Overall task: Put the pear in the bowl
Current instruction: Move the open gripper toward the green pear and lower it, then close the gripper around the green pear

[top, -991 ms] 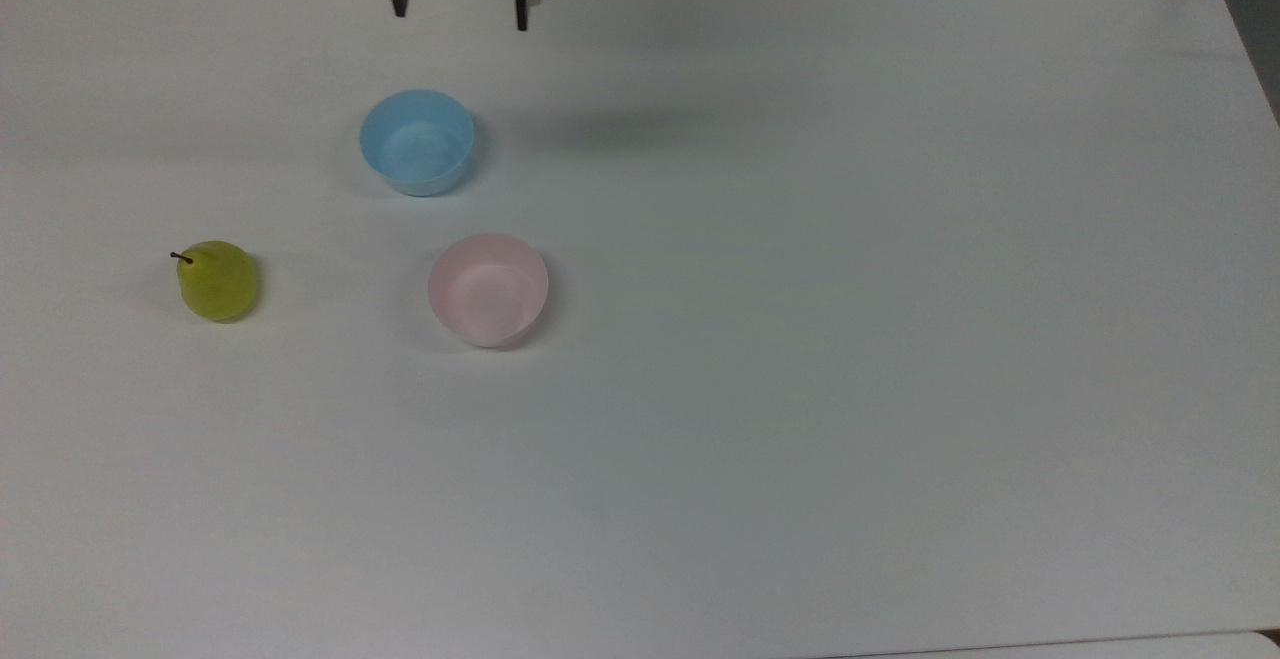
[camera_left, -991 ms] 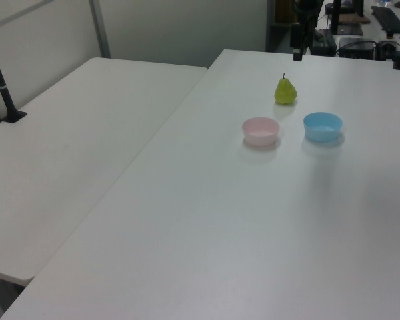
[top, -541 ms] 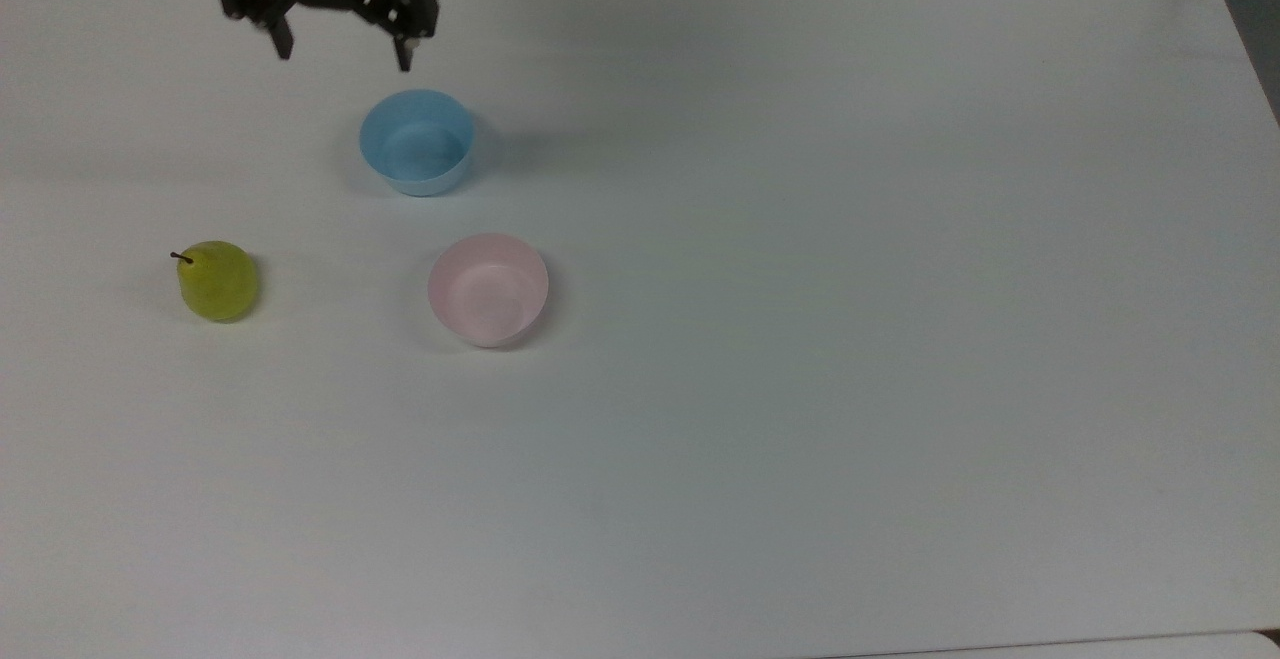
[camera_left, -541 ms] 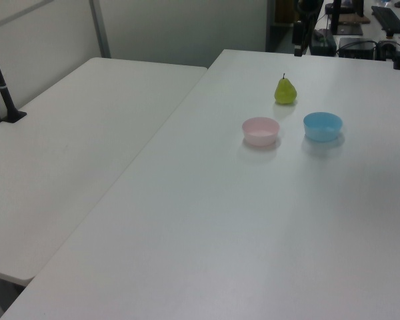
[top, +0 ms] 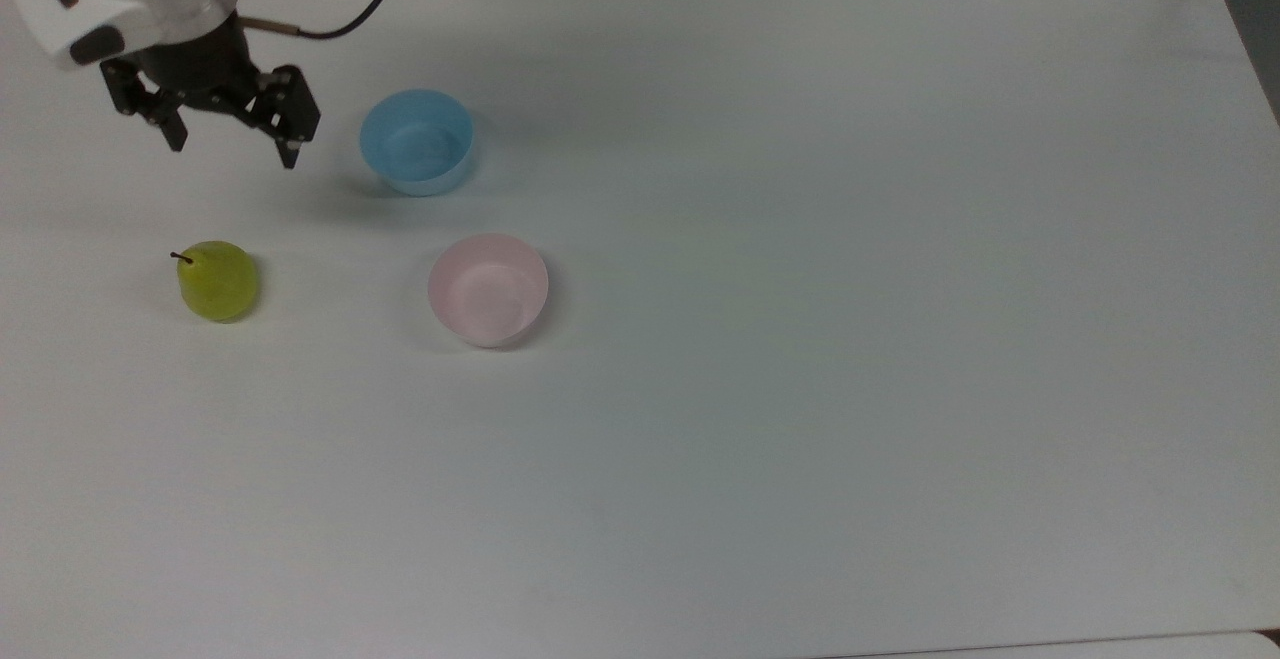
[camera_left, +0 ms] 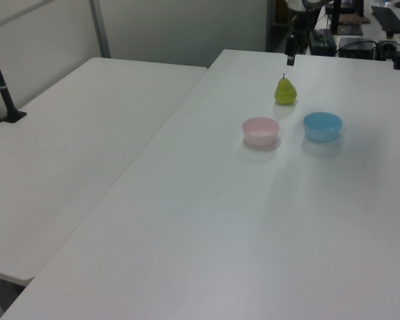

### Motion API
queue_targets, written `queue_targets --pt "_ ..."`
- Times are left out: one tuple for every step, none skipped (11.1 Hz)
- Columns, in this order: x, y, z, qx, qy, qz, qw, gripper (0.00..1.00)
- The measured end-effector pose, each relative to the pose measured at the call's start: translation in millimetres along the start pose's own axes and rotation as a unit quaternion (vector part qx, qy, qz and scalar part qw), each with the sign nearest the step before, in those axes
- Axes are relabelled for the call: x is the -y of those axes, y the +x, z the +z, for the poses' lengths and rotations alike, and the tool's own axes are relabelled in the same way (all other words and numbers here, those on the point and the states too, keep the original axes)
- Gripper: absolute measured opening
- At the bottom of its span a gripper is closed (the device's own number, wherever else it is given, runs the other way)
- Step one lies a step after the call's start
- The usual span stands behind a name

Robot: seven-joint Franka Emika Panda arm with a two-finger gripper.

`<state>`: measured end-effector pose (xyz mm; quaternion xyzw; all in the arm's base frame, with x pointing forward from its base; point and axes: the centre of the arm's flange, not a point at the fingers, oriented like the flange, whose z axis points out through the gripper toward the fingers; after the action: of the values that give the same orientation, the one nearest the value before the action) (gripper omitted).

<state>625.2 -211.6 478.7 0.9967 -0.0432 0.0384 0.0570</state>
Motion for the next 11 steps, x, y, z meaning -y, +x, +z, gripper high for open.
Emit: queue_targets --pt "-11.6 2.9 21.0 0.002 -0.002 0.005 1.0000 1.00" --pt "-20.6 4.7 41.2 0.007 -0.004 0.009 0.9999 1.00" --pt "-28.5 5.6 62.7 0.014 -0.004 0.006 0.9999 1.00" --pt "-33.7 5.7 80.6 0.023 -0.004 -0.003 0.9997 1.00" --pt "-35.7 6.1 94.7 0.030 -0.003 -0.010 0.9995 1.00" --pt "-36.0 9.0 103.8 0.025 -0.005 -0.014 0.9996 1.00" --pt "-35.6 12.7 112.3 0.015 -0.008 -0.017 0.9997 1.00" --pt "-35.0 14.8 123.0 0.013 -0.009 -0.019 0.9997 1.00" --pt "-34.1 16.9 134.9 0.010 -0.011 -0.021 0.9997 1.00" --pt "-33.5 19.2 143.5 0.005 -0.013 -0.022 0.9997 1.00" --pt "-33.1 21.2 149.7 -0.001 -0.015 -0.023 0.9996 1.00"
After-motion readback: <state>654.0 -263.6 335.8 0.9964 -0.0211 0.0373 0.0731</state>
